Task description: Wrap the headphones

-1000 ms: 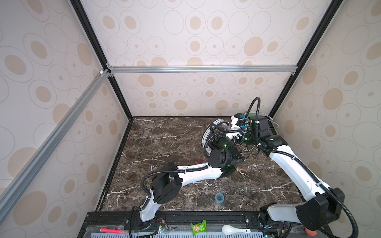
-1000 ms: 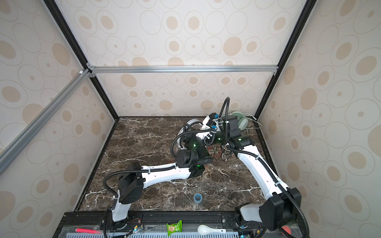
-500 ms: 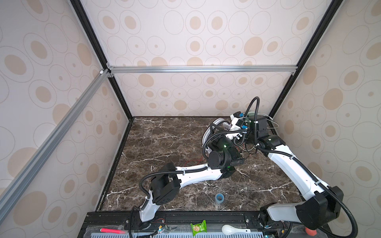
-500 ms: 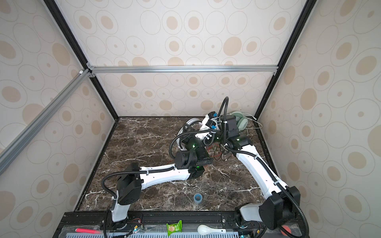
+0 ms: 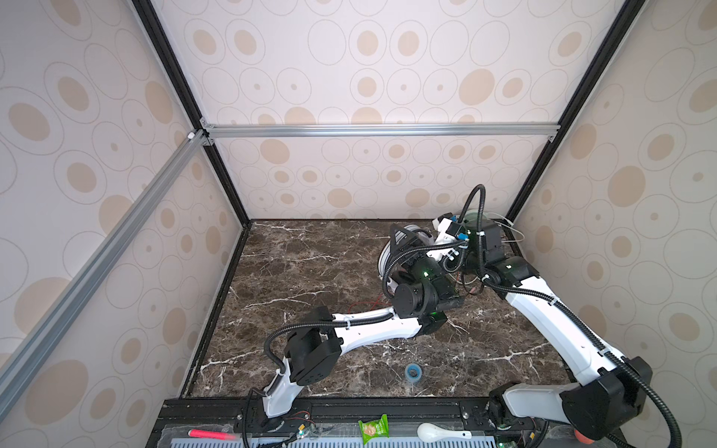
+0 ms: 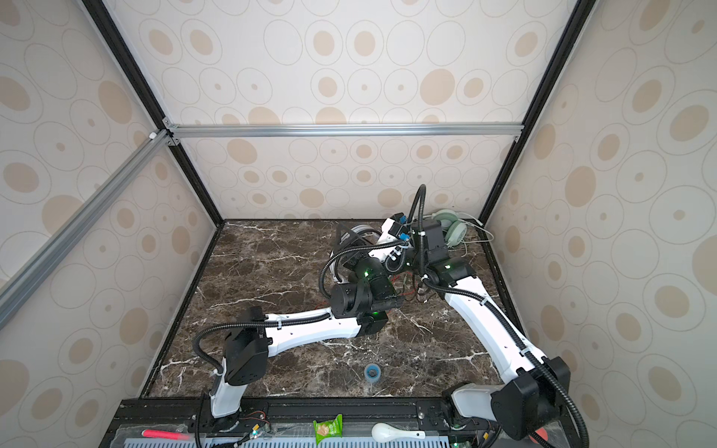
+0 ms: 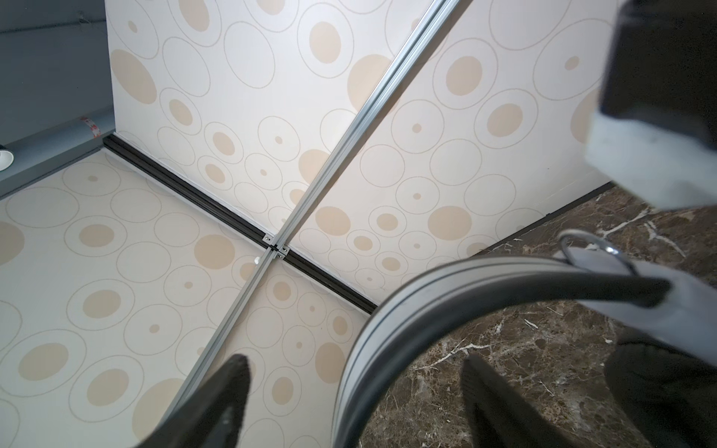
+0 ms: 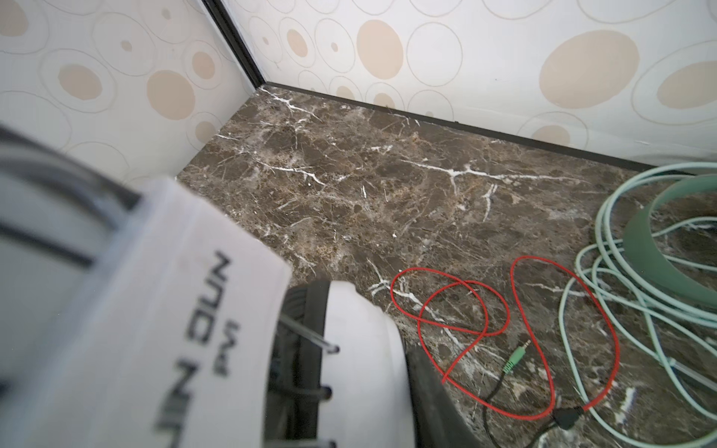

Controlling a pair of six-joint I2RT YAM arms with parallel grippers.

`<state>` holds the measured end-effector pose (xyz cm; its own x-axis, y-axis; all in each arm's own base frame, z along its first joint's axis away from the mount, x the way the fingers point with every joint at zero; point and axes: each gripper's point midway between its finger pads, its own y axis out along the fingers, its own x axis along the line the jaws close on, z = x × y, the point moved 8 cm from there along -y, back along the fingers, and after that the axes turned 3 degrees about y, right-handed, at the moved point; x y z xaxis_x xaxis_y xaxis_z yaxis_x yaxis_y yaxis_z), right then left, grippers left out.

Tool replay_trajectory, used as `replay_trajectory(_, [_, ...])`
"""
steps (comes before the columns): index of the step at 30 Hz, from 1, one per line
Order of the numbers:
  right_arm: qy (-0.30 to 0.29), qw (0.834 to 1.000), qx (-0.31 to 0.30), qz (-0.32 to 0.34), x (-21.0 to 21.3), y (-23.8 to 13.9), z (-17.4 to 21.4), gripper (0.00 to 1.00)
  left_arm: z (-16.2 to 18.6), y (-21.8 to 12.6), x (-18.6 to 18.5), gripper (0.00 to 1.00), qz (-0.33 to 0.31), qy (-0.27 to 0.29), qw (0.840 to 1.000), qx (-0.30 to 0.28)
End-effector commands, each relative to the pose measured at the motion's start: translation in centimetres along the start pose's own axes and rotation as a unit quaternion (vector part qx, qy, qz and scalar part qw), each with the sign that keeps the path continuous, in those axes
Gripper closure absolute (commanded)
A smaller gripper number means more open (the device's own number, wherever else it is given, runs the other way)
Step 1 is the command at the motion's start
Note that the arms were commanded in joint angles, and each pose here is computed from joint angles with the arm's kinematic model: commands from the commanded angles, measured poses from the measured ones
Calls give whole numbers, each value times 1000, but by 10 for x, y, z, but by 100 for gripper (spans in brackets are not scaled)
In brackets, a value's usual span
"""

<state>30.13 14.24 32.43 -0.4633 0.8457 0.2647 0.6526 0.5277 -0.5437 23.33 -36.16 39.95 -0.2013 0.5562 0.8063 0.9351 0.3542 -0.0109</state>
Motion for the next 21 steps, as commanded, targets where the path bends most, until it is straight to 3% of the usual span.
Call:
replay_trajectory(1, [28,998,-24,50,-11,-7,-20,100,27,-6,-18,2,62,-21,996,59])
replay_trajectory(4, [56,993,-15,99,-28,-5,-22,100,36,-6,-36,2,58,13,996,60])
replay_trajectory(11, [139,967,22,213,-79,-5,-21,100,38,-3,-42,2,54,-26,996,67])
replay_trajectory(15, [167,959,11,228,-94,-11,-26,100,38,-4,-57,2,58,-47,994,78])
replay_trajectory(21, [154,965,10,213,-91,-15,-34,100,-7,-7,-13,2,76,-148,984,62])
